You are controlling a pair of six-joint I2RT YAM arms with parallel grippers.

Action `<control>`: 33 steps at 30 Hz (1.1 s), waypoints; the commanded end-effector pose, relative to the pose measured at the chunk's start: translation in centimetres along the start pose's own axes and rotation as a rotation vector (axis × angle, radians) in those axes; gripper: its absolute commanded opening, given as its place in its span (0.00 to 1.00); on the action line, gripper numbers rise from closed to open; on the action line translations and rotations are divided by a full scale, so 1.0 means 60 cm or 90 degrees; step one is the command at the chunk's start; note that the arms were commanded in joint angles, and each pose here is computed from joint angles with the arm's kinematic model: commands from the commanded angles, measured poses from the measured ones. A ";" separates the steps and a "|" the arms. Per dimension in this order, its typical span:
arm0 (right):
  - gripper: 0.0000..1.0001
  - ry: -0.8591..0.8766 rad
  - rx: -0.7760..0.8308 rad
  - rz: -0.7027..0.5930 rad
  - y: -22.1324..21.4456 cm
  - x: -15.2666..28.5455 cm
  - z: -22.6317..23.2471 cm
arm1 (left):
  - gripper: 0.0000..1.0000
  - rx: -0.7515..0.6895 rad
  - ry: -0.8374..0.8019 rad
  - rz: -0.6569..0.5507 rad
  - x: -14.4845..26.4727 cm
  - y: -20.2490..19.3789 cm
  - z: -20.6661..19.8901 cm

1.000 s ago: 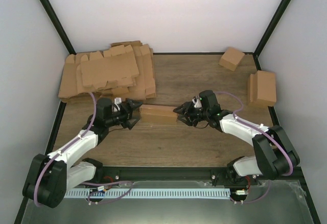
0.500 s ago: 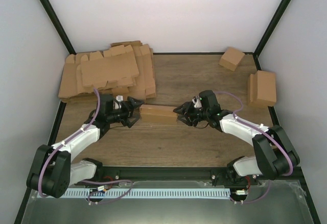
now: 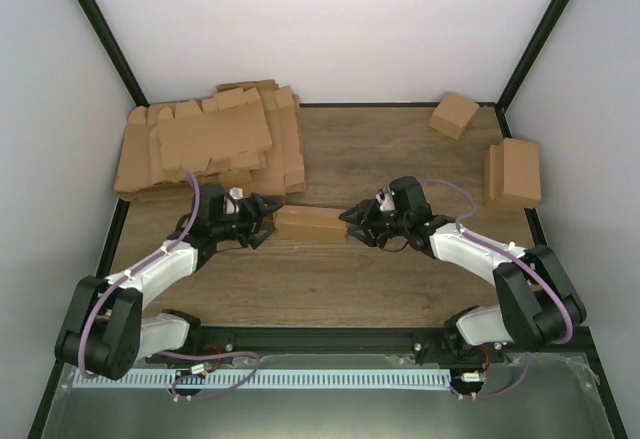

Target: Fold the paper box

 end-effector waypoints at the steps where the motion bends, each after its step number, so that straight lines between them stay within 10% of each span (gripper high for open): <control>1: 0.48 -0.007 0.006 0.004 0.002 -0.003 0.006 | 0.78 -0.017 -0.022 0.001 -0.001 0.004 -0.012; 20: 0.48 -0.007 0.007 0.004 0.002 -0.003 0.006 | 0.69 0.013 0.005 -0.014 -0.012 0.013 0.019; 33: 0.47 -0.012 0.004 0.003 0.003 -0.008 0.000 | 0.41 0.031 0.018 -0.027 -0.010 0.014 0.035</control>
Point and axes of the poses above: each gripper's point midway between its finger pads, its own x axis back along the fingers, its own z axis along the line the jaws close on, y = z × x, the point moved 5 cm from there along x, back along the fingers, and after that the axes turned 6 degrees about x, right-handed, at the moved point
